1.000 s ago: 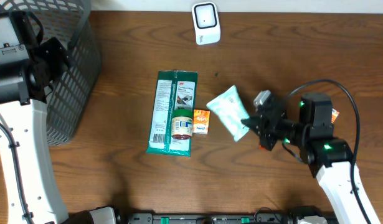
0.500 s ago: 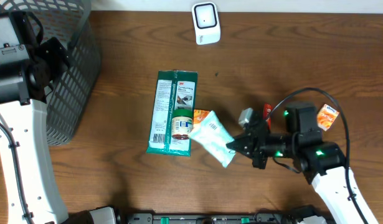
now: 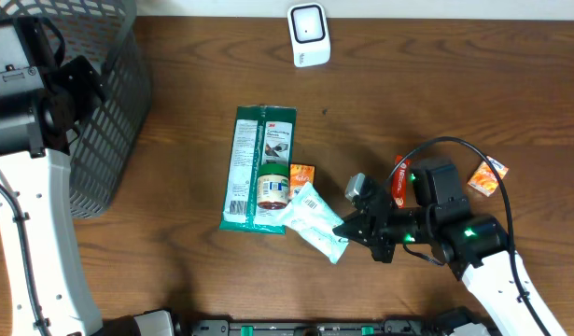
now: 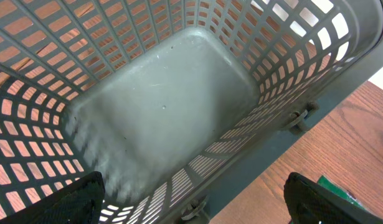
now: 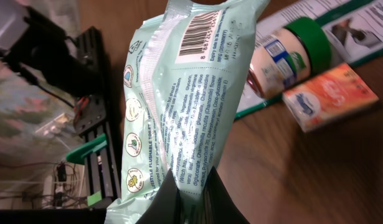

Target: Scan the item barcode

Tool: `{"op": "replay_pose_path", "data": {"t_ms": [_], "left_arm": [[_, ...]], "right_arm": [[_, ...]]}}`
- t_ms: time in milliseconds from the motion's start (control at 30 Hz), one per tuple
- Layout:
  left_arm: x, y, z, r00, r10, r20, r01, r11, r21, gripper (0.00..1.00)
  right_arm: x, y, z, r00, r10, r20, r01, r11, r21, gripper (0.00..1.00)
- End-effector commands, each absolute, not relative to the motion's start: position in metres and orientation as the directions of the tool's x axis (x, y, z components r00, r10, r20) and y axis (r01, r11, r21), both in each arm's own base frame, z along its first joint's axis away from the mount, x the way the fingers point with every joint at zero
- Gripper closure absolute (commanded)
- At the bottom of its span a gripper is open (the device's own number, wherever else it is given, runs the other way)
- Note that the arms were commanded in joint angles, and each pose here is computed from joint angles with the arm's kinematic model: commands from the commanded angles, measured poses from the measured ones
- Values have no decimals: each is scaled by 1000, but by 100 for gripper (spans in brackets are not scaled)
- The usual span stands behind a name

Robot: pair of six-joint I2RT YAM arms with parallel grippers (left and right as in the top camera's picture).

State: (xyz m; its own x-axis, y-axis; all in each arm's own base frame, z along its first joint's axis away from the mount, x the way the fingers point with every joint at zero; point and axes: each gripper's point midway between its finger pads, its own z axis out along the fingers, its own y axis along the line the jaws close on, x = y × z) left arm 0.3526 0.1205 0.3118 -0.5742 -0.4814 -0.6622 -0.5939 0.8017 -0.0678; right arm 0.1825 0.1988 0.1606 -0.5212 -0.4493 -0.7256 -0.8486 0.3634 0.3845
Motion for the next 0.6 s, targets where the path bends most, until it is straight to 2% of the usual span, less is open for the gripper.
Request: {"op": "replay_pose_path", "data": {"t_ms": [0,333,567], "left_arm": [[351,124,315,-570,-474,-671,-599,799,-55,8],[351,124,315,-570,-474,-671,-599,799,-55,7],[351,124,315,-571,-474,-670,-599,799,-55,8]], "right_arm": [[187,195,156,-570,-444,-692,-812,431,392,99],[197,188,148,-654,-407,-638,-737,532,417,99],[208,182,122,-747,-389,-539,-645,621,446,99]]}}
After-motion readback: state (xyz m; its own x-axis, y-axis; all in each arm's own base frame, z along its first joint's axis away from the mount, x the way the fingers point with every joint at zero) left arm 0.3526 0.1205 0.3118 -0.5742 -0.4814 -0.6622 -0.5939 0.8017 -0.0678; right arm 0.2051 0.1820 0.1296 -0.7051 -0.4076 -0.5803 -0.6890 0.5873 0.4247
